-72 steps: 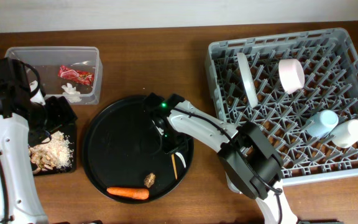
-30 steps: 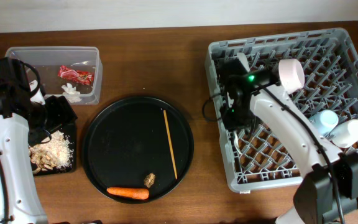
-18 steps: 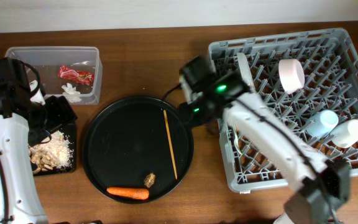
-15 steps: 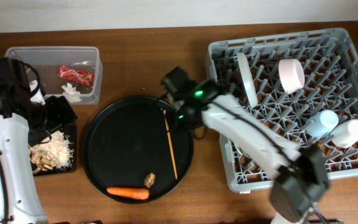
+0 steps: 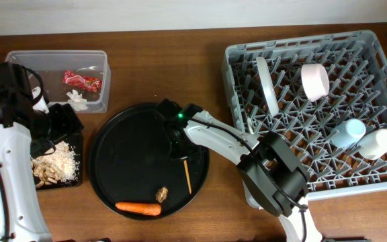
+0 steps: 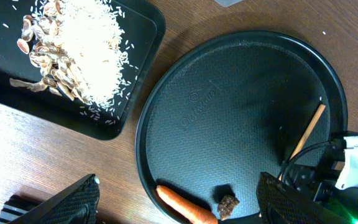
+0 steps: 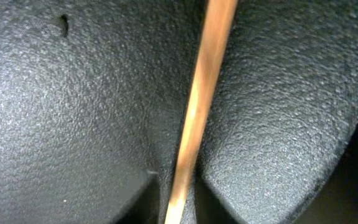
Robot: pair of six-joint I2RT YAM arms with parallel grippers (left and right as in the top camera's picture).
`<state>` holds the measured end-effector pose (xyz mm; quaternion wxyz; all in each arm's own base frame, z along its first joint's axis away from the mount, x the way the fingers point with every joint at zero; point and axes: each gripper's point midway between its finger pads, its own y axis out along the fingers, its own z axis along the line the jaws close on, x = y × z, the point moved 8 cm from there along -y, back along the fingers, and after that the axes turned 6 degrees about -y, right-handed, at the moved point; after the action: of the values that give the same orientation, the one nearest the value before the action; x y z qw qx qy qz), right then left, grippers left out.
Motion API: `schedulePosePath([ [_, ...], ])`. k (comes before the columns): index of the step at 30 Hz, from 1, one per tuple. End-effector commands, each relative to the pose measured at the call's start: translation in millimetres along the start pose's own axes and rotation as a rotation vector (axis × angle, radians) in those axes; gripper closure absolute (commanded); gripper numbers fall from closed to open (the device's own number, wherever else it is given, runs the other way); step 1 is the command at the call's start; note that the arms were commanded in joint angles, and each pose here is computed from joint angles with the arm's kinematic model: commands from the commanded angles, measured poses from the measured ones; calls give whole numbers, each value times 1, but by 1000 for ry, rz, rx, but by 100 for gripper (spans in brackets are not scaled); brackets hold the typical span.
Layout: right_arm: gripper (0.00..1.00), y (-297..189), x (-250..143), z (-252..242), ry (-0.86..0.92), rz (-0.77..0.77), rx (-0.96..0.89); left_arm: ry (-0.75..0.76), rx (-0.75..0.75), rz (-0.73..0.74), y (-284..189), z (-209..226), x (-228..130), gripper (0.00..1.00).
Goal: Sort waste into correct bins and load items into the dishwasher rack
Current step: 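Lay the chopstick in the rack with the right gripper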
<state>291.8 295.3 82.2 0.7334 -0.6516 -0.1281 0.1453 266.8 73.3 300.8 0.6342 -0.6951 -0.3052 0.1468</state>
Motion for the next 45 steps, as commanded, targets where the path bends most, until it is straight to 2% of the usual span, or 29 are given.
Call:
schedulePosePath([
  [1,95,14,-3,-2,20,27,-29,13,-6,-5,-2,0,-1,20],
  [7,96,0,1,-2,27,16,-25,13,-6,-5,-2,0,-1,20],
  [9,96,-25,8,-3,34,-14,-15,13,-5,-3,-2,0,-2,20],
  [13,96,-108,18,-21,27,-115,-35,13,-5,-3,-2,0,-2,20],
  [16,96,-152,8,-48,78,-146,-121,19,-5,-3,-2,0,-2,20],
  [19,96,-182,-15,-93,166,-106,-237,20,-6,-6,-2,0,-1,20],
  [22,96,-188,-26,-123,211,-44,-297,20,-6,-7,-2,0,-1,20],
  [28,96,-176,-32,-169,253,34,-287,20,-6,-5,-2,0,-1,20],
  [37,96,-129,-38,-179,174,104,-252,20,-6,-5,-2,0,-1,19],
  [42,95,-126,-35,-178,144,89,-228,19,-5,-1,-2,0,-2,20],
  [43,82,-126,-36,-178,144,91,-229,19,-5,1,-2,1,-2,20],
  [44,73,-126,-36,-178,144,91,-229,19,-4,2,-2,1,-2,20],
  [45,72,-126,-36,-178,144,91,-229,19,-4,3,-2,1,-3,20],
])
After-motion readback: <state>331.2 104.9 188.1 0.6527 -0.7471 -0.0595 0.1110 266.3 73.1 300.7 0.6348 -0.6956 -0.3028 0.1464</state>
